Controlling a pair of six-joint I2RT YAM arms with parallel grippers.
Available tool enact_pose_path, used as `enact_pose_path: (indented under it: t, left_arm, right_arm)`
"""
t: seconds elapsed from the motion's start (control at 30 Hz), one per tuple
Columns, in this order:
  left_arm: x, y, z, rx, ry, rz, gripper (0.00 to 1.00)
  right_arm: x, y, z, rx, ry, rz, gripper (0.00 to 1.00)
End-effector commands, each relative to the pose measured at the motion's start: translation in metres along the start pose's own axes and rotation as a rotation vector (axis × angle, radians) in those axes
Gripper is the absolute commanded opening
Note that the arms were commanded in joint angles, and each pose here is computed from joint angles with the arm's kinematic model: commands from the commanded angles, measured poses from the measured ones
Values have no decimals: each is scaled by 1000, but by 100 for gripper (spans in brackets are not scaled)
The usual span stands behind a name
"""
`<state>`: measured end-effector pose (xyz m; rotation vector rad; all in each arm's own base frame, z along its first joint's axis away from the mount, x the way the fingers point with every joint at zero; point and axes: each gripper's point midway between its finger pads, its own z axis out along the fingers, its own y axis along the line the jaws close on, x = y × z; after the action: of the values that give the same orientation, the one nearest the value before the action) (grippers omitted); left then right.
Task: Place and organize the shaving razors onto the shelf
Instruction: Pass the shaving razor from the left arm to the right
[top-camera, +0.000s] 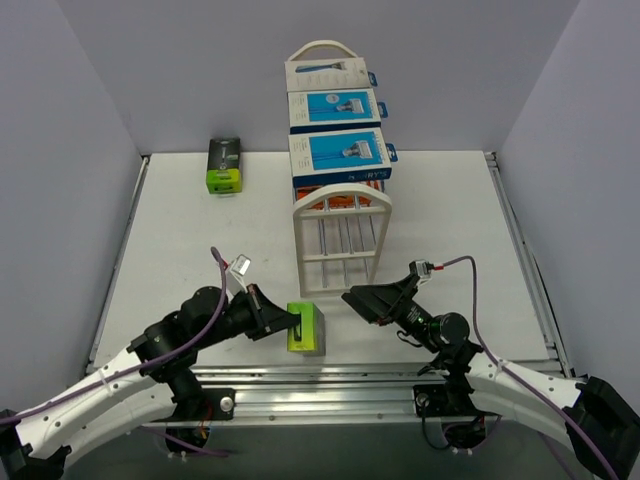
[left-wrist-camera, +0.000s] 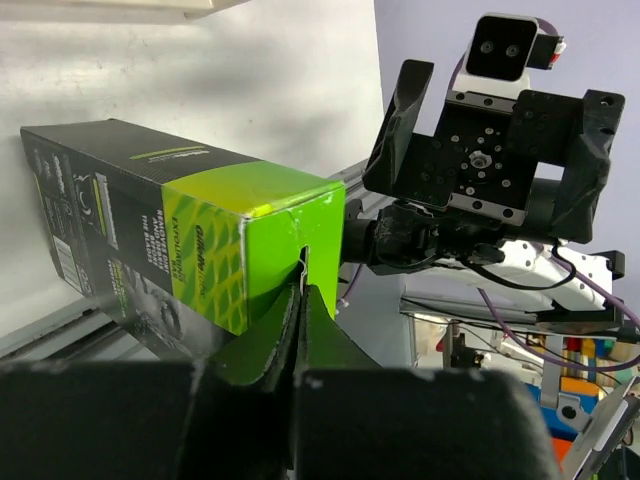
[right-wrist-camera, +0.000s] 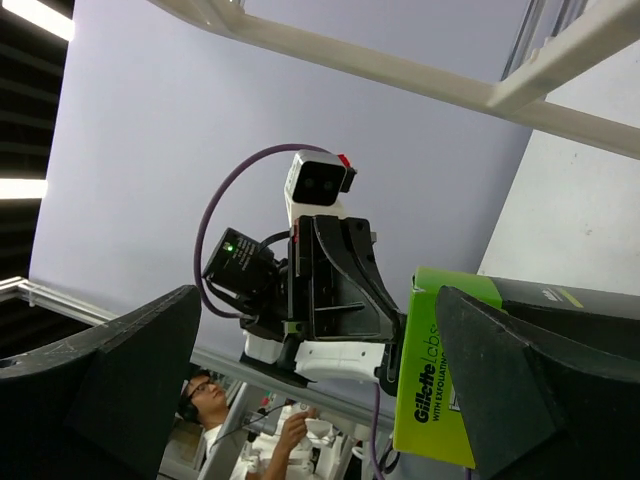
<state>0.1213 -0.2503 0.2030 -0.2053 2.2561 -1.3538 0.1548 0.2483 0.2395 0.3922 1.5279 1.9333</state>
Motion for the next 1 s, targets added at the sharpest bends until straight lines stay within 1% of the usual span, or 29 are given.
enact_pose_path:
  t: [0.0,0.1,0.13,0.2,0.23,0.3,0.33,0.37,0.4,0.5,0.6,0.67,0.7,0.73,0.77,0.8,0.9,0.97]
  left_arm:
    - [17,43,11,-114,40,-37,2]
    - [22,54,18,-113,38,-91,2]
    - [26,64,19,-132,44,-103,2]
    - [26,71,15,-153,28,-124,2]
    - [28,79,10,-192,28,-128,2]
    - [22,84,-1,-220,-6,-115,2]
    - [23,98,-10,-293,-13,-108,2]
    - [16,92,-19,-287,-39,-96,2]
    - [9,96,-26,-316,-76,-88,2]
    - [6,104,-45,-386,-96,-79,2]
    - [14,114,-47,-428,-67,-106,2]
    - [23,118,-42,-429,-30,-139,2]
    - [29,126,-39,-447,-14,-153,2]
    - [31,124,-36,-432,-4,-163,2]
    - [33,127,-35,-439,2,-168,2]
    - [34,129,-34,-448,7,-173,2]
    - [37,133,-34,-469,22,-175,2]
    - [37,133,-36,-481,23,-165,2]
  right_arm:
    - [-2,31,0,-119,6,-25,99]
    - [-1,29,-1,-115,10,-26,99]
    - [-2,28,-1,-111,10,-29,99]
    - [-1,24,-1,-93,16,-32,99]
    - [0,22,-1,-86,18,-38,99]
    - [1,17,0,-61,24,-43,99]
    - [1,15,0,-51,24,-47,99]
    - [1,12,1,-41,27,-56,99]
    - [2,7,1,-17,32,-56,99]
    - [3,1,2,9,39,-68,100]
    - [6,-10,3,57,52,-88,100]
    - [6,-12,3,75,54,-103,100]
    - [6,-23,2,121,58,-116,100]
    - [6,-25,2,134,58,-125,100]
    - [4,-23,1,135,48,-132,100]
    - [5,-35,-1,190,55,-131,100]
    - [4,-45,-6,261,56,-140,100]
    - [5,-46,-9,270,57,-132,100]
